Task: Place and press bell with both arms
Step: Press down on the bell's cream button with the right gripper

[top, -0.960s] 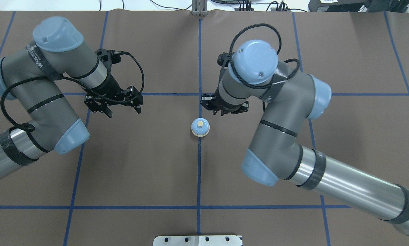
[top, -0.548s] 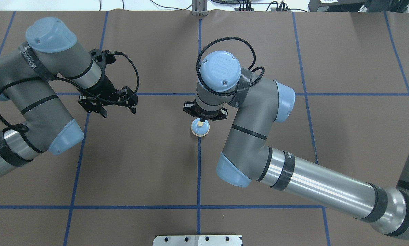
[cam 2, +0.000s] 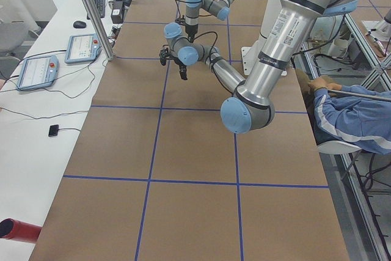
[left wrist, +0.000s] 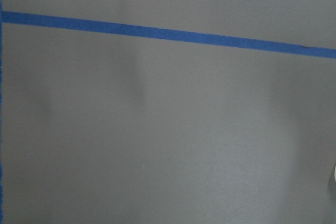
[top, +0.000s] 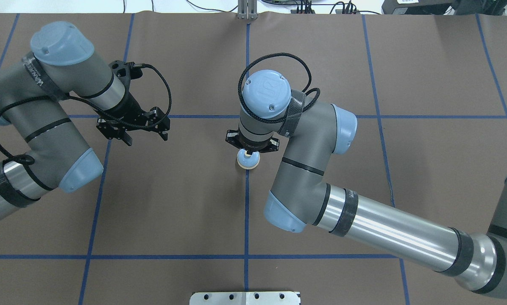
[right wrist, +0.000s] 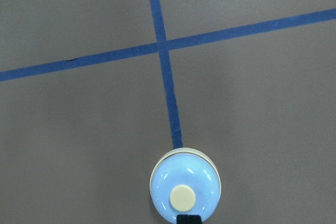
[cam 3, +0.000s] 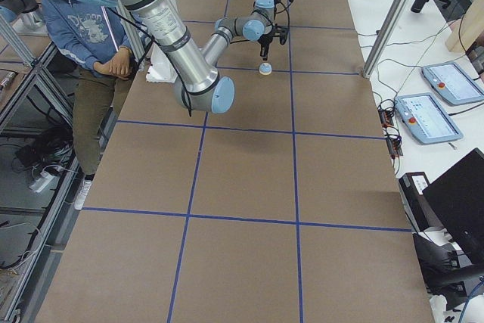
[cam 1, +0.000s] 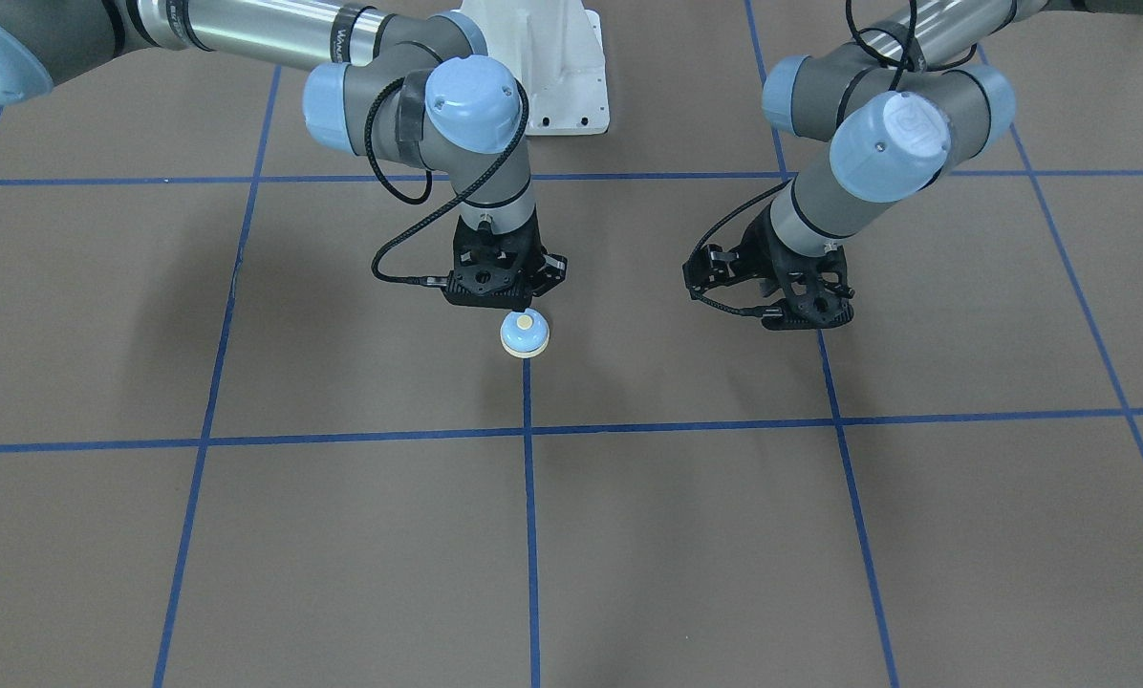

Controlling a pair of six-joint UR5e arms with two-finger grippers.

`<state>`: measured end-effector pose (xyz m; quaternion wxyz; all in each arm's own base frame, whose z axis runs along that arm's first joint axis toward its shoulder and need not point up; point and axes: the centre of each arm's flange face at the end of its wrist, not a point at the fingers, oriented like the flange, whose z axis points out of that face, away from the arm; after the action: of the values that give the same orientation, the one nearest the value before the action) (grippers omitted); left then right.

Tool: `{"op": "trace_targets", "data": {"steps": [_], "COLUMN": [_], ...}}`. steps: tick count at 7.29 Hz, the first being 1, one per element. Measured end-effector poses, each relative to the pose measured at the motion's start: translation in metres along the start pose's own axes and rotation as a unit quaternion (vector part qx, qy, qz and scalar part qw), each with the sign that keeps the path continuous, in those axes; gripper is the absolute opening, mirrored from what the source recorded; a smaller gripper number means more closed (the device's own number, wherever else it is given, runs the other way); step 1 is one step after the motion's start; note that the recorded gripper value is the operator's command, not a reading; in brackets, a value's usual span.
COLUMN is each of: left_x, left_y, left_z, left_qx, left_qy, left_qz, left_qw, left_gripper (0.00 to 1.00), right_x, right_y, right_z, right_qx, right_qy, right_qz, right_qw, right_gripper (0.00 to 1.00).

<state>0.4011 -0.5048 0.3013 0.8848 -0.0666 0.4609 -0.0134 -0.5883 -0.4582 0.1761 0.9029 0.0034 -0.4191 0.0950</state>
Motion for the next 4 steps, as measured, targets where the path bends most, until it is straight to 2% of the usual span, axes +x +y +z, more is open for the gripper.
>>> {"op": "trace_targets", "data": {"steps": [4], "left_x": [-0.007], "left_y": [0.000], "left_z": [0.003], "left_qx": [-0.001], "left_qy": [-0.004], "left_qz": [-0.004], "left_qw": [1.0000], "left_gripper": [0.99], "right_x": [0.002], "right_y": [0.008], "right_z": [0.026], "right_qx": [-0.008], "right_qy": [0.005], "right_qz": [-0.005], "right_qw": [0.9999], "right_gripper": [0.00]}}
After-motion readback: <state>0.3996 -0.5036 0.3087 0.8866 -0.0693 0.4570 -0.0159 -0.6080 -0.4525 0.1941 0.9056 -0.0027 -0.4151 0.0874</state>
